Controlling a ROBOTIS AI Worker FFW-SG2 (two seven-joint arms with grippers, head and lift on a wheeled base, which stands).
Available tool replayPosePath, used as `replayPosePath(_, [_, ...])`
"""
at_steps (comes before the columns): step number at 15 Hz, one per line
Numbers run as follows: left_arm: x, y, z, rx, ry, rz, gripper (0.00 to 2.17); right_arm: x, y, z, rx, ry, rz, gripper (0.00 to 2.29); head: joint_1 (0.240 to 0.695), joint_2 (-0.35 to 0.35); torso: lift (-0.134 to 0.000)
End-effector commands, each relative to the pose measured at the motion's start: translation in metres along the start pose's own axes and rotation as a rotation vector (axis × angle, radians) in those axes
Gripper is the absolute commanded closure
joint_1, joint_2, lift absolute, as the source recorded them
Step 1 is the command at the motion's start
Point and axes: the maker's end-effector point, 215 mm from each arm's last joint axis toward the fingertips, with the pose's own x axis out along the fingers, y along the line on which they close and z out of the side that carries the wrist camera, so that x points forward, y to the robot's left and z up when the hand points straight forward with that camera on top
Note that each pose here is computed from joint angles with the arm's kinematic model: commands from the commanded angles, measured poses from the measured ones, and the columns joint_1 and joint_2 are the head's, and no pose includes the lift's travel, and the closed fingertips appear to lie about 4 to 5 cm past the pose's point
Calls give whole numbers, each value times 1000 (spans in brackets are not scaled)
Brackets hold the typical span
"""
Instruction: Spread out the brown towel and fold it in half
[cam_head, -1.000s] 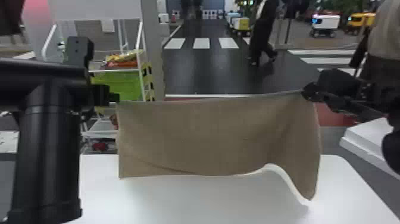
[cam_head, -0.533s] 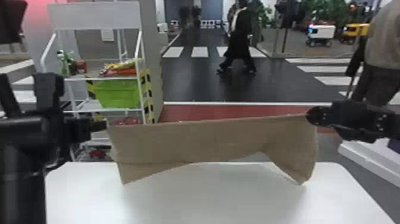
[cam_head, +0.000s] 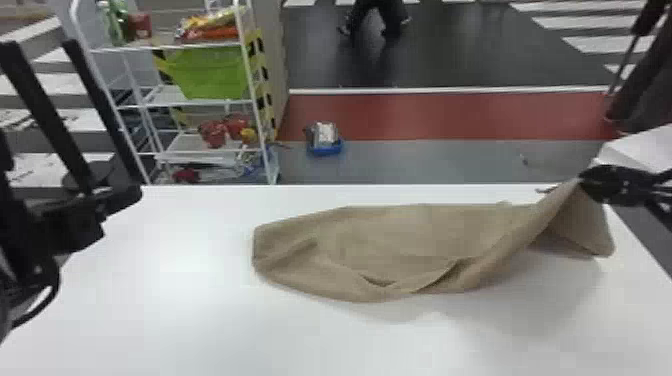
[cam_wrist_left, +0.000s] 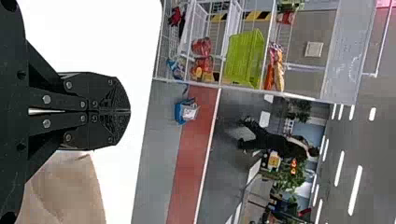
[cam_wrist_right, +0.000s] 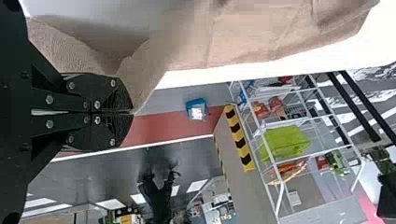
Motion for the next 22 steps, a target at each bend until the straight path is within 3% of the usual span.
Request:
replayPosePath(1, [-13, -2, 2, -2, -3, -7, 2138, -4, -4, -2, 16, 1, -14, 1710, 612, 73, -134])
replayPosePath(4, [-15, -25, -18, 4, 38, -129, 2051, -6, 3, 23, 0, -38, -16, 1710, 613, 62, -134])
replayPosePath(5, [-11, -39, -28, 49, 56, -202, 2010, -5, 4, 25, -1, -42, -12, 1710, 618, 59, -134])
replayPosePath(6, [0, -53, -46, 92, 103, -234, 1622, -7, 6, 26, -7, -43, 2, 1710, 622, 54, -134])
replayPosePath(8, [20, -78, -56, 215, 115, -296, 1106, -10, 23, 27, -33, -46, 29, 1710, 640, 36, -134])
replayPosePath(9, [28, -91, -60, 276, 119, -307, 991, -11, 31, 21, -40, -33, 42, 1710, 648, 24, -134])
replayPosePath(11, [35, -120, -76, 323, 154, -345, 913, -21, 55, 28, -134, -70, 61, 1710, 660, 0, -134])
replayPosePath(14, [46, -162, -108, 407, 222, -383, 856, -24, 80, 26, -122, -77, 80, 1710, 695, -49, -134])
replayPosePath(16, [56, -182, -127, 492, 261, -356, 859, -19, 93, 29, -140, -88, 100, 1710, 695, -77, -134])
replayPosePath(20, [90, -218, -138, 556, 296, -356, 856, -14, 114, 34, -142, -97, 138, 1710, 695, -124, -134])
replayPosePath(22, [94, -228, -137, 577, 295, -361, 512, -14, 117, 31, -142, -89, 146, 1710, 695, -140, -134])
